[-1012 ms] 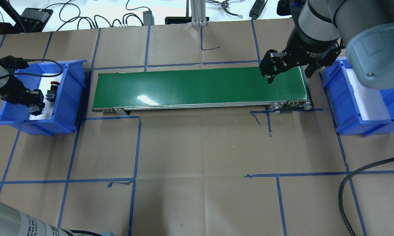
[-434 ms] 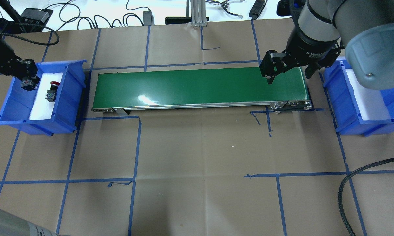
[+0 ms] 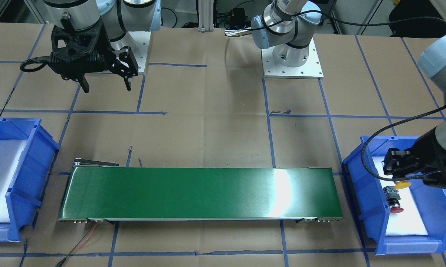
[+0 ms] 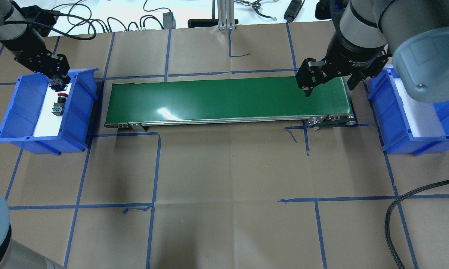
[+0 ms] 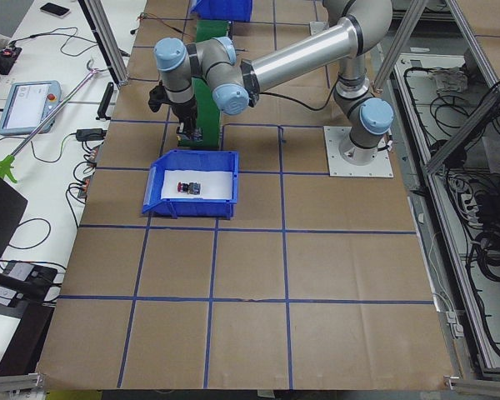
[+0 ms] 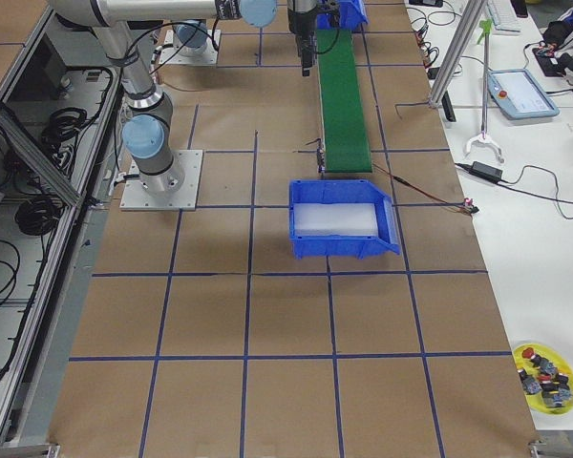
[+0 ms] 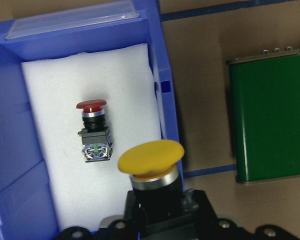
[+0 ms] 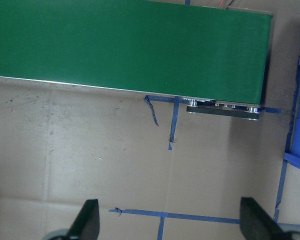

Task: Transport two buttons from left to right
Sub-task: 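Lift the yellow button and carry it onto the green conveyor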

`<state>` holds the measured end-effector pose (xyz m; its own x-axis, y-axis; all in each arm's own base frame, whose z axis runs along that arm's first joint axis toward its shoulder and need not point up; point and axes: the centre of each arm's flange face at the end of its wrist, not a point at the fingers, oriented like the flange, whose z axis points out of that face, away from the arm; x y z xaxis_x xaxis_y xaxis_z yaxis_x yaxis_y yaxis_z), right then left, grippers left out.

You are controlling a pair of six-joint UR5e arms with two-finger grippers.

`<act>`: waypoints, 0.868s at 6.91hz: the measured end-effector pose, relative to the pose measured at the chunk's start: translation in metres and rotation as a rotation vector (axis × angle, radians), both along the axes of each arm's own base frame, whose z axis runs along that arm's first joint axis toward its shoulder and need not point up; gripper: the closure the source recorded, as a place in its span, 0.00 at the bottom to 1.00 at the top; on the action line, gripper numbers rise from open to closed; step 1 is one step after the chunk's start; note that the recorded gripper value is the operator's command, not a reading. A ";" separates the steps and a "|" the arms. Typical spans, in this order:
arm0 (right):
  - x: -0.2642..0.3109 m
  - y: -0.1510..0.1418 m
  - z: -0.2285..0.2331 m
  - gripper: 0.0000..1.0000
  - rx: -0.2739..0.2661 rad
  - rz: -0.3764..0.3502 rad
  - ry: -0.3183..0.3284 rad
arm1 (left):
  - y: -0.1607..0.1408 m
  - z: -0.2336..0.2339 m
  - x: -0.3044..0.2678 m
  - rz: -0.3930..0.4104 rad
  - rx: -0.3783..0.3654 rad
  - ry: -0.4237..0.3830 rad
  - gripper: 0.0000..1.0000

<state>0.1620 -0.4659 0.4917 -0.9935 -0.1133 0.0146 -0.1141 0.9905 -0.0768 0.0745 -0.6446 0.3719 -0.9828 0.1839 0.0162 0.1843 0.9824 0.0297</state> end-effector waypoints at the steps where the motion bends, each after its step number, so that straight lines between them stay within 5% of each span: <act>1: 0.000 0.000 0.000 0.00 0.000 0.001 0.000 | -0.006 -0.011 -0.044 0.005 0.011 0.002 0.91; 5: 0.000 0.000 -0.002 0.00 0.005 0.003 0.001 | -0.010 -0.088 -0.168 0.024 0.009 -0.006 0.89; 6: 0.000 0.000 -0.002 0.00 0.006 0.004 0.001 | -0.004 -0.104 -0.172 0.027 -0.006 -0.007 0.74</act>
